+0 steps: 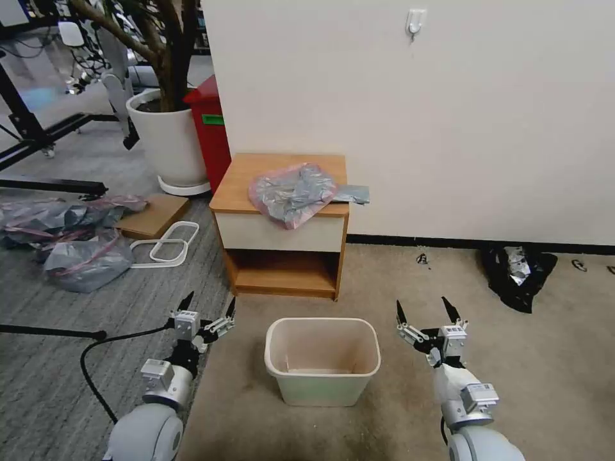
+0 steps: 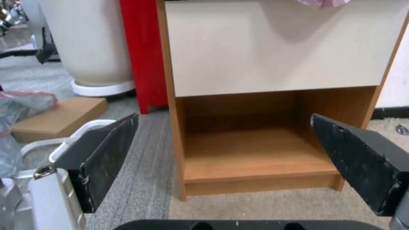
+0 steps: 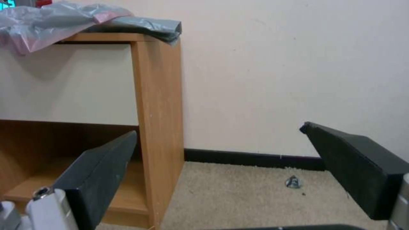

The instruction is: Pick up the garbage bag from the table and place it over the trash can.

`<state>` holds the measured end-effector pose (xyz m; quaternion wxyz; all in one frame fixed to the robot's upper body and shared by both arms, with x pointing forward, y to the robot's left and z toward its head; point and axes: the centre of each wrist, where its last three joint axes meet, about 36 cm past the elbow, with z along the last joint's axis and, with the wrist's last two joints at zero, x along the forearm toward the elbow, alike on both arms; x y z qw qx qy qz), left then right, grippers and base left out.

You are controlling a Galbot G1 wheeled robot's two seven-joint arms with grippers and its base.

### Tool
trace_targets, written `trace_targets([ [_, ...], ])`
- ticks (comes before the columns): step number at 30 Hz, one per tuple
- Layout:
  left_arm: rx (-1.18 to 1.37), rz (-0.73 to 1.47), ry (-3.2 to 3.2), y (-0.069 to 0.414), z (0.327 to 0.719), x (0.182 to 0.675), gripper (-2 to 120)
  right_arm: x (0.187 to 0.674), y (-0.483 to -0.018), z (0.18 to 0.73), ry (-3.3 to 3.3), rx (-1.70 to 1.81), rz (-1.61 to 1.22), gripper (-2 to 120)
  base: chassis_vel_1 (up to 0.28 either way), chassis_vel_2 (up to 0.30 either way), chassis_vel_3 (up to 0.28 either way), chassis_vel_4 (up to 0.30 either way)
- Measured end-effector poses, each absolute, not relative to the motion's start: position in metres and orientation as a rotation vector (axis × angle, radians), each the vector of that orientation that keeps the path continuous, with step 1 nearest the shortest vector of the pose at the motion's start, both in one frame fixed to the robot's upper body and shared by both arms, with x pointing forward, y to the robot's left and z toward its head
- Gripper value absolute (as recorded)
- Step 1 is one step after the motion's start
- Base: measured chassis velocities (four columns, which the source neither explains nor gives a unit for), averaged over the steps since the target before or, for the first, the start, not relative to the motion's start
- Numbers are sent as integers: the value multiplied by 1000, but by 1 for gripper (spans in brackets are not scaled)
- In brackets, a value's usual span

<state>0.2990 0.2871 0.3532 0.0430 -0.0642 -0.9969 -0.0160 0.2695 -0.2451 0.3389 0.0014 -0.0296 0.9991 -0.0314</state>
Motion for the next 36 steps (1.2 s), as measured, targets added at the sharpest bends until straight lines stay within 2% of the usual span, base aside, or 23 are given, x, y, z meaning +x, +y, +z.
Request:
trace_targets([
  [12,-152,6,-3056,263,374,285,100,271,-247,353,3142,-68,-88,100,0,0,0,0],
  [17,-80,58,-3060,241,399,269,100,272,-254,378,3153,-15,-68,100,0,0,0,0],
  [25,136,146,-3056,212,462,237,100,267,-263,448,3192,95,-11,100,0,0,0,0],
  [28,130,148,-3066,218,464,232,100,261,-265,480,3209,131,12,100,0,0,0,0],
  [30,27,72,-3076,235,461,227,100,256,-265,500,3221,148,22,100,0,0,0,0],
  [36,-51,26,-3061,247,455,230,100,255,-265,503,3224,148,28,100,0,0,0,0],
])
